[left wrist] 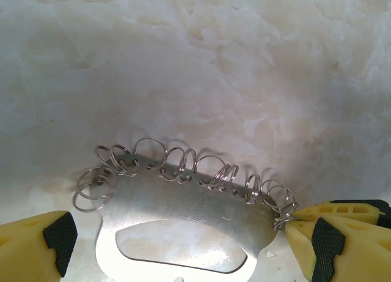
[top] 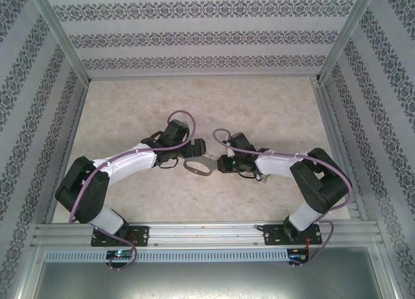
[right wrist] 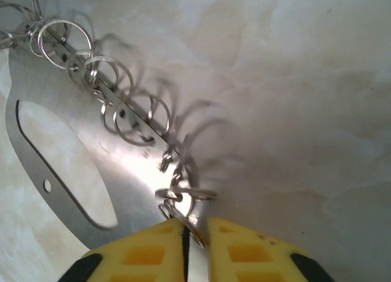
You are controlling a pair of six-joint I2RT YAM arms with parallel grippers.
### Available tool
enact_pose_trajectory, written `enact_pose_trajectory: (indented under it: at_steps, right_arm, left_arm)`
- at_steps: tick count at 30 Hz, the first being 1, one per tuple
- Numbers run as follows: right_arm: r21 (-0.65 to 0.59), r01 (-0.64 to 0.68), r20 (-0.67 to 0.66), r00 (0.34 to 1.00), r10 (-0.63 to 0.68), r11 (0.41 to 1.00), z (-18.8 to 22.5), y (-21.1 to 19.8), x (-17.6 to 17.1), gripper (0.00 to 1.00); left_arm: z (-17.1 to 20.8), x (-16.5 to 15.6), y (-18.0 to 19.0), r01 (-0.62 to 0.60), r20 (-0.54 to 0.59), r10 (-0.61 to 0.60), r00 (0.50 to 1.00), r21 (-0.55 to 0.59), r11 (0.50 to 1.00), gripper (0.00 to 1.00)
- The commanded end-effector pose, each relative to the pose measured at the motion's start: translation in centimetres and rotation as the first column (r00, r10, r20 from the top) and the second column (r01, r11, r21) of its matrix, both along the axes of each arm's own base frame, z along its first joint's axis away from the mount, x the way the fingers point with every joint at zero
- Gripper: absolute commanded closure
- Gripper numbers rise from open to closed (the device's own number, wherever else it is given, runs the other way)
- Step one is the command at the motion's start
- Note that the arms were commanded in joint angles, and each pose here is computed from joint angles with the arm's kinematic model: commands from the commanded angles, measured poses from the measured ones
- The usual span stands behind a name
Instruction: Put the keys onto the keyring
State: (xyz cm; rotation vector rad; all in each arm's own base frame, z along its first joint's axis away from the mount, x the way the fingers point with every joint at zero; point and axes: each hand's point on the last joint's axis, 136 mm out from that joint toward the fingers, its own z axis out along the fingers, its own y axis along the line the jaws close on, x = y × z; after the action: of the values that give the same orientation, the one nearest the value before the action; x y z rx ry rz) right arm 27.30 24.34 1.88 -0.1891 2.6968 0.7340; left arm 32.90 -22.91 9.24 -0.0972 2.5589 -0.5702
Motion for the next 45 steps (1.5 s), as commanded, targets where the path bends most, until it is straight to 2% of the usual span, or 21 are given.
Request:
enact_pose_trajectory:
  at_steps: [1,5,10,14,19,24,28,31,35,39,43,45]
  right_arm:
    - [0.017,-0.027,0.023,0.999,0.027,0.999,0.7,0.9,0.4,0.91]
    - [0.018,-0.031,0.033,0.999,0.03,0.999,1.2,0.8,0.3,1.0]
    - [0.028,-0.042,0.08,0.996,0.04,0.999,3.3,0.7,0.4,1.0]
    - [0.039,-0.073,0.181,0.981,0.065,0.997,6.7,0.6,0.9,1.0]
    - [0.023,-0.135,0.345,0.931,0.119,0.991,11.6,0.1,1.6,1.0]
    - [0.045,-0.158,0.527,0.842,0.111,0.986,17.2,-0.9,2.6,1.0]
    - [0.083,-0.181,0.63,0.771,0.089,0.98,21.3,-1.8,2.8,1.0]
    - [0.105,-0.173,0.685,0.727,0.054,0.979,24.1,-2.7,3.3,1.0]
    - [0.15,-0.173,0.713,0.701,0.015,0.973,26.7,-3.5,3.9,1.0]
    - [0.188,-0.2,0.717,0.697,0.005,0.962,28.2,-3.4,4.2,1.0]
    - [0.231,-0.236,0.711,0.703,0.002,0.944,29.0,-2.9,4.3,1.0]
    - [0.255,-0.257,0.704,0.71,0.004,0.932,29.3,-2.5,4.3,1.0]
  left_arm:
    - [0.2,0.6,-0.2,-0.01,0.01,0.01,1.0,-0.027,1.0,0.0]
    - [0.4,0.6,-0.2,-0.012,0.013,0.012,1.0,-0.031,0.999,0.0]
    - [1.2,0.6,-0.2,-0.009,0.028,0.01,1.0,-0.035,0.999,0.0]
    - [3.0,0.8,-0.3,0.01,0.062,-0.008,0.998,-0.038,0.999,0.0]
    - [6.3,1.1,-0.7,0.048,0.129,-0.041,0.991,-0.052,0.997,0.0]
    - [10.1,1.2,-1.6,0.117,0.201,-0.1,0.975,-0.077,0.99,0.02]
    - [12.8,1.1,-2.7,0.186,0.251,-0.15,0.956,-0.126,0.974,0.09]
    - [15.1,0.9,-4.0,0.262,0.292,-0.201,0.935,-0.186,0.947,0.19]
    - [17.5,0.5,-6.3,0.398,0.356,-0.291,0.888,-0.281,0.873,0.36]
    - [18.8,0.3,-8.0,0.498,0.411,-0.354,0.84,-0.326,0.803,0.5]
    - [19.8,0.2,-8.9,0.554,0.459,-0.381,0.803,-0.335,0.763,0.53]
    - [20.1,0.4,-8.7,0.556,0.474,-0.379,0.795,-0.317,0.769,0.53]
